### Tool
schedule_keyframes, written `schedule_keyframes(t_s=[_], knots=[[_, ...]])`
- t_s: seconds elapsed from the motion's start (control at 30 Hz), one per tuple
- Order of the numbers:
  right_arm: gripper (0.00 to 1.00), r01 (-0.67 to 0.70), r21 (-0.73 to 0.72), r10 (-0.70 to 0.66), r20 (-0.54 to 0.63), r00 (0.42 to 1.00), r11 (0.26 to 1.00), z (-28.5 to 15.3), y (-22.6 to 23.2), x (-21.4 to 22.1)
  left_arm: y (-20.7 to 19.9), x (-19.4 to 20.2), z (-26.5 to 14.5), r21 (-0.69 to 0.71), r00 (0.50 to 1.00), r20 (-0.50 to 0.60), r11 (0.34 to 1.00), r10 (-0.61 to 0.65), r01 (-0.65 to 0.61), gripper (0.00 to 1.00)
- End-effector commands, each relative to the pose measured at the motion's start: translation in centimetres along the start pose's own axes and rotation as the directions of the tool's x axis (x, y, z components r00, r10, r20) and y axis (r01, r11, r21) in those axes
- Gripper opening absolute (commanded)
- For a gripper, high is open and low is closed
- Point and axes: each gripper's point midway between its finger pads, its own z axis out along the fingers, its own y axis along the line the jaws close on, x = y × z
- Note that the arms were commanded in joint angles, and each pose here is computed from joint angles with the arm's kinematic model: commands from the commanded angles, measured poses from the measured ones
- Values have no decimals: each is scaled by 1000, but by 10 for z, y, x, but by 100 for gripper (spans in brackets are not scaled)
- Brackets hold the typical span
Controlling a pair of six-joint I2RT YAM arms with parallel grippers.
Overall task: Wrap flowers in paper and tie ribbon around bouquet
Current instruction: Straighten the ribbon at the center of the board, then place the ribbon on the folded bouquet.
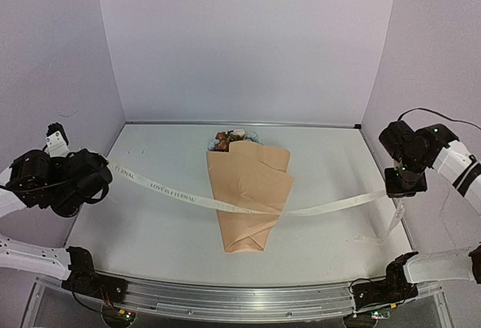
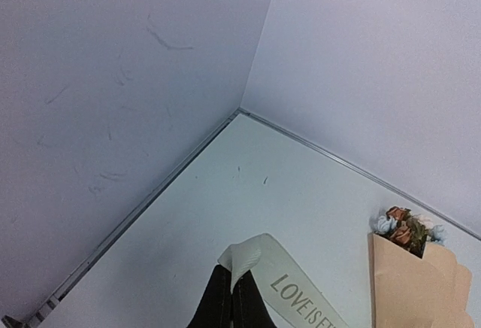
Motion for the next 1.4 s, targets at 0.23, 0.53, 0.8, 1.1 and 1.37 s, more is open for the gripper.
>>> schedule_keyframes(t_s=[0.23,0.53,0.8,1.1,1.37], knots=[[0,96,35,-79,-334,939,995,31,13,53,49,133,13,-298,932,-346,955,-104,-4,0],[0,89,7,-78,-434,898,996,43,28,68,74,166,72,-386,839,-436,910,-325,152,0],[0,67,-13,-65,-478,876,998,51,35,82,99,159,107,-501,842,-441,863,-310,56,0],[21,76,7,-63,-480,875,997,56,28,64,103,158,129,-520,847,-443,854,-295,26,0],[51,-37,-47,9,-491,871,998,51,34,35,88,151,135,-457,843,-463,889,-273,37,26]])
